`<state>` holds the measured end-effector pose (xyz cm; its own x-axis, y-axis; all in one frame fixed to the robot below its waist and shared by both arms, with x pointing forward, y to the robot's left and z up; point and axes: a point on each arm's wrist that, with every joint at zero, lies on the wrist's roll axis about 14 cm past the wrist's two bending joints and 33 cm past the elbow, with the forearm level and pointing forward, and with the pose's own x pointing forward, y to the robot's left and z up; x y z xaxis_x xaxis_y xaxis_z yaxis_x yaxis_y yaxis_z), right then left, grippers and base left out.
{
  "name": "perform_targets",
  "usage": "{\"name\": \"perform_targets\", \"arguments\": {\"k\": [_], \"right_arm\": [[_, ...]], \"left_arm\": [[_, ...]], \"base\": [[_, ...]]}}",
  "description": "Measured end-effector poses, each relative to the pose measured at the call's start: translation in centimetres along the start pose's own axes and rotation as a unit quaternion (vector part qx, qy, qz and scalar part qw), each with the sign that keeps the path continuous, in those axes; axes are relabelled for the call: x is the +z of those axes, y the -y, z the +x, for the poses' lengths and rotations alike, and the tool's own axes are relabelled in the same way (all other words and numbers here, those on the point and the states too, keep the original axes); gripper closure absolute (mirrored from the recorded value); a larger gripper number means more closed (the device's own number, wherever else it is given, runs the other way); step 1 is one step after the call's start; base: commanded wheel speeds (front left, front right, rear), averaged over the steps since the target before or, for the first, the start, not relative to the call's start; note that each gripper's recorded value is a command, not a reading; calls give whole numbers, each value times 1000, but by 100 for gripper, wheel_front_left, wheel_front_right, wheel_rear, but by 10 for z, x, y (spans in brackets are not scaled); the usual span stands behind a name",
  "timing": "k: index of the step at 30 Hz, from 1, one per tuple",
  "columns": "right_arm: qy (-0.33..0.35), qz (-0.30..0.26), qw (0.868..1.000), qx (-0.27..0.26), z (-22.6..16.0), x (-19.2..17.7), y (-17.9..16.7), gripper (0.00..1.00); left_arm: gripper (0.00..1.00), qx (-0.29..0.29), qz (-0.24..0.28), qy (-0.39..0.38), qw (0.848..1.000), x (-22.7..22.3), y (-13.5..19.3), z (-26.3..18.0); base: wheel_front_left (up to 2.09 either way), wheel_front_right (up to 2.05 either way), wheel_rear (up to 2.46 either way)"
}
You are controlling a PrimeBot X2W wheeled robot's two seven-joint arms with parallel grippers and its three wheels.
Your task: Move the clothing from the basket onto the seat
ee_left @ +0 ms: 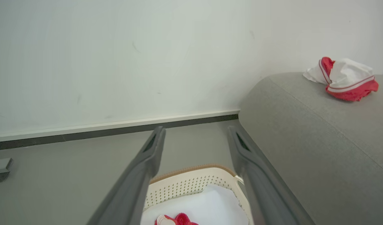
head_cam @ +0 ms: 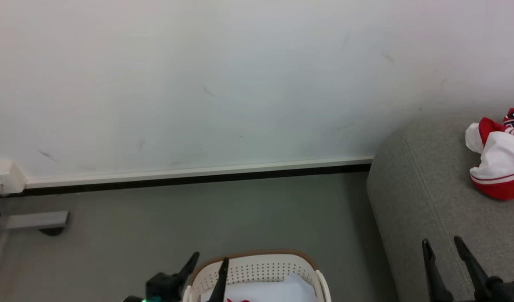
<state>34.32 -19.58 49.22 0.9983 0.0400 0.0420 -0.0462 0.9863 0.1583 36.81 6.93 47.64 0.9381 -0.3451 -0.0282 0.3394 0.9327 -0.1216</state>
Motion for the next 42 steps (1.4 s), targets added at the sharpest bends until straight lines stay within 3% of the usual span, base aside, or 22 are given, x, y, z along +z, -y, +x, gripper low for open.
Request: {"name": "perform_targets", "arguments": {"k": [4,8,15,20,30,39,42], "right_arm": [[21,-6,1000,-9,14,14,8,0],[29,0,999,-28,28,18,17,0],[21,24,997,-70,40,7,36,0],[14,27,995,-93,54,-1,51,0],[-21,57,992,-111,79,-38,65,0],[-55,56,990,-118,87,-66,72,0],[-58,55,990,-116,90,-70,72,0]], "left_arm": [[0,-60,24,-78,995,-30,26,26],[0,-96,48,-176,978,-73,34,49],[0,-125,81,-350,925,-157,34,63],[0,-138,126,-447,874,-211,28,65],[0,-114,163,-562,803,-300,2,63],[0,-81,161,-628,757,-346,-17,51],[0,-71,161,-637,751,-355,-24,52]], "base": [[0,0,0],[0,0,0],[0,0,0],[0,0,0],[0,0,0],[0,0,0],[0,0,0]]}}
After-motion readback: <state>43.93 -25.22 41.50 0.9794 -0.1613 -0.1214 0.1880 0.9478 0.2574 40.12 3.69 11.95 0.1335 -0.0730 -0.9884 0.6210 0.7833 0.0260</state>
